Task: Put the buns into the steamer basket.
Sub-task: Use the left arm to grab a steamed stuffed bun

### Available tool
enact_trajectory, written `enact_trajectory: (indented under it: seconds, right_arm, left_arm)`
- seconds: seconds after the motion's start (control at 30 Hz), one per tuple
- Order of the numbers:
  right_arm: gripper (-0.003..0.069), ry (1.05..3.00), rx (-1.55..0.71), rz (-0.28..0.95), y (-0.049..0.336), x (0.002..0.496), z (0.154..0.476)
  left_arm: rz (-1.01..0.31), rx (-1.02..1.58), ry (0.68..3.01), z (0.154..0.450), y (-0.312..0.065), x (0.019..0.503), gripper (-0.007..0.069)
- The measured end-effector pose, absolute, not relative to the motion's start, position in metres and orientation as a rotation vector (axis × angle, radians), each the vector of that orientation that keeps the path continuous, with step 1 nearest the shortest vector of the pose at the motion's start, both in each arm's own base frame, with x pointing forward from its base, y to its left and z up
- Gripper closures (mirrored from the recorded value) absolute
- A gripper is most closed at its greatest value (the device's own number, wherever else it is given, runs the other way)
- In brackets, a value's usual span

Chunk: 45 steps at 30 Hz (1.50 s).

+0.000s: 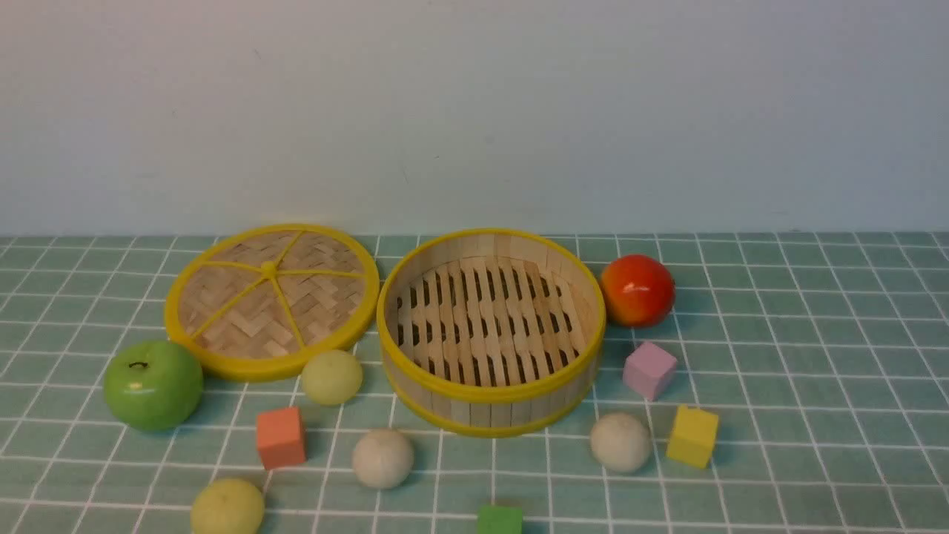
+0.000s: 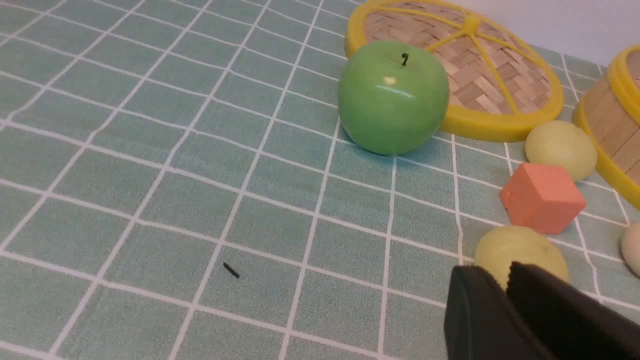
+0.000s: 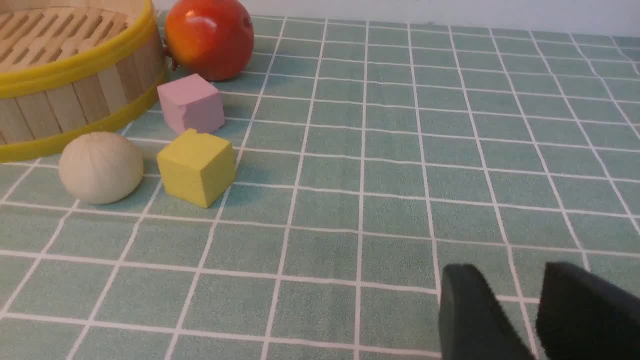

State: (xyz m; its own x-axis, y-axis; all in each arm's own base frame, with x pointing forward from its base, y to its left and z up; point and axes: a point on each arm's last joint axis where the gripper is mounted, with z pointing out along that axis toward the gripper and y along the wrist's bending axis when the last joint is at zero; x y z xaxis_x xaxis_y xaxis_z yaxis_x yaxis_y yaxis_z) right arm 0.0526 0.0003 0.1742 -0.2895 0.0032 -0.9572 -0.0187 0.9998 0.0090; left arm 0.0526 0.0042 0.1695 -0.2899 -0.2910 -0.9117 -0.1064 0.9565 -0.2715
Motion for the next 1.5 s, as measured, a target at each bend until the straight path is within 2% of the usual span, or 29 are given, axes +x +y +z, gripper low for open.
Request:
enact_trajectory:
  seconds: [1.2,1.5]
  right_arm:
    - [0.042,1.864,-0.011,0.021,0.0,0.053,0.174]
    - [0.042,1.864,-0.011,0.021,0.0,0.053,0.174]
  left_arm:
    - [-0.18,-0.28,1.853,0.171,0.004,0.053,0.0503]
    - [-0.283,-0.259,1.673,0.187,-0.001,0.056,0.0498]
